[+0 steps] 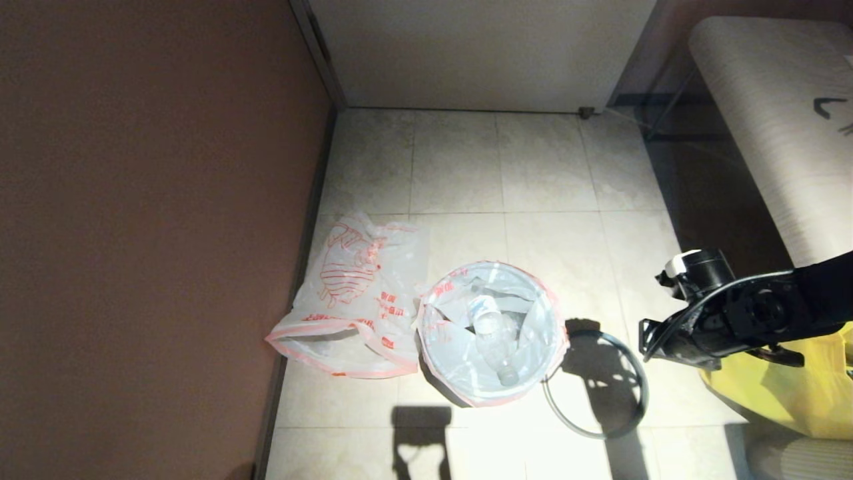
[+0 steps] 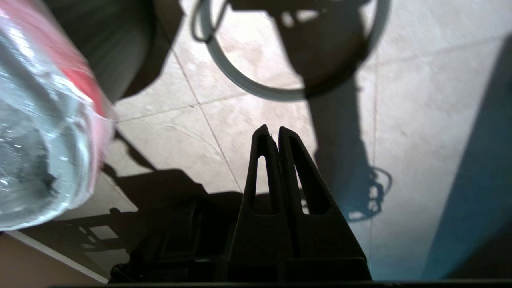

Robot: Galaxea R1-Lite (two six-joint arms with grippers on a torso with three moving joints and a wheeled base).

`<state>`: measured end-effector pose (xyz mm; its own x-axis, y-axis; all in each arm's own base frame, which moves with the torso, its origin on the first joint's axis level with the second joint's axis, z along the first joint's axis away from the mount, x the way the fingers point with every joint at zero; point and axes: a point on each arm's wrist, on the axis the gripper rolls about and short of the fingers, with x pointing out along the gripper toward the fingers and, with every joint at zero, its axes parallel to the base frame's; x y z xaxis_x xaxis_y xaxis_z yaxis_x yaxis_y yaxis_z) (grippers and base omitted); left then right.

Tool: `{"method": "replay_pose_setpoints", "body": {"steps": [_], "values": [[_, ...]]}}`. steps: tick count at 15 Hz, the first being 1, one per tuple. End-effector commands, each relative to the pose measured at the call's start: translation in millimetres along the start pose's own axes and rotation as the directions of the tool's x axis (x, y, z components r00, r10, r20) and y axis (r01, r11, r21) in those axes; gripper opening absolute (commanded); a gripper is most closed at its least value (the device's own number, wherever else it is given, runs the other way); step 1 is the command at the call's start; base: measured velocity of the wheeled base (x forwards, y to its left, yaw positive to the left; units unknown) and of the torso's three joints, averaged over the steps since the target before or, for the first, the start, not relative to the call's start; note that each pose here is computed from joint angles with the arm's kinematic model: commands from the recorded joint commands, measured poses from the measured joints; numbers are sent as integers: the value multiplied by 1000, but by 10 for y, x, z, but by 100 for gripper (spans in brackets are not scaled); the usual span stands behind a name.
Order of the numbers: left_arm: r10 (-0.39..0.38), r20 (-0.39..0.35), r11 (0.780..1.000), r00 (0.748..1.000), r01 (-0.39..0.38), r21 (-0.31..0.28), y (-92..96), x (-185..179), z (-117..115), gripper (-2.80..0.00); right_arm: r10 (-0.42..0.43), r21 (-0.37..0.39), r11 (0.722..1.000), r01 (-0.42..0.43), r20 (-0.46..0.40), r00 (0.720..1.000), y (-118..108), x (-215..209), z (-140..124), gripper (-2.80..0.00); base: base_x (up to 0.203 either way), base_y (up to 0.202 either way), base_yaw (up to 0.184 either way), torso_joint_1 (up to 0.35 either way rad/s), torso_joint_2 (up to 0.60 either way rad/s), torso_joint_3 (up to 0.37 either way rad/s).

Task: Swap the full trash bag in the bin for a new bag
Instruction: Place the trash bag on the floor

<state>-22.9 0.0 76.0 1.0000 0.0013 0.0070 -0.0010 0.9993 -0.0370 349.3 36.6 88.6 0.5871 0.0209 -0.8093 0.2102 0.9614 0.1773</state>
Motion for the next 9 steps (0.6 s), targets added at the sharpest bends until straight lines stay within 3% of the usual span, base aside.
{"method": "replay_pose_setpoints", "body": {"steps": [1,5,7,8,9], "values": [[0,1,1000,1000,0,-1,0,0,0,-280,34,-42,999,-34,5,999,133,202,28,-280,0,0,0,0,0,0],[1,1,1000,1000,-1,-1,0,0,0,-280,121,-110,987,-118,20,992,338,177,85,-280,0,0,0,0,0,0],[0,0,1000,1000,0,-1,0,1,-2,-280,167,-185,969,-165,-2,986,457,150,24,-280,0,0,0,0,0,0],[0,1,1000,1000,0,-1,0,0,0,-280,173,-216,961,-172,-13,985,534,177,-20,0,0,0,0,0,0,0],[0,1,1000,1000,0,-1,0,0,0,-280,183,-245,953,-180,-13,983,616,212,-49,0,0,0,0,0,0,0]]}}
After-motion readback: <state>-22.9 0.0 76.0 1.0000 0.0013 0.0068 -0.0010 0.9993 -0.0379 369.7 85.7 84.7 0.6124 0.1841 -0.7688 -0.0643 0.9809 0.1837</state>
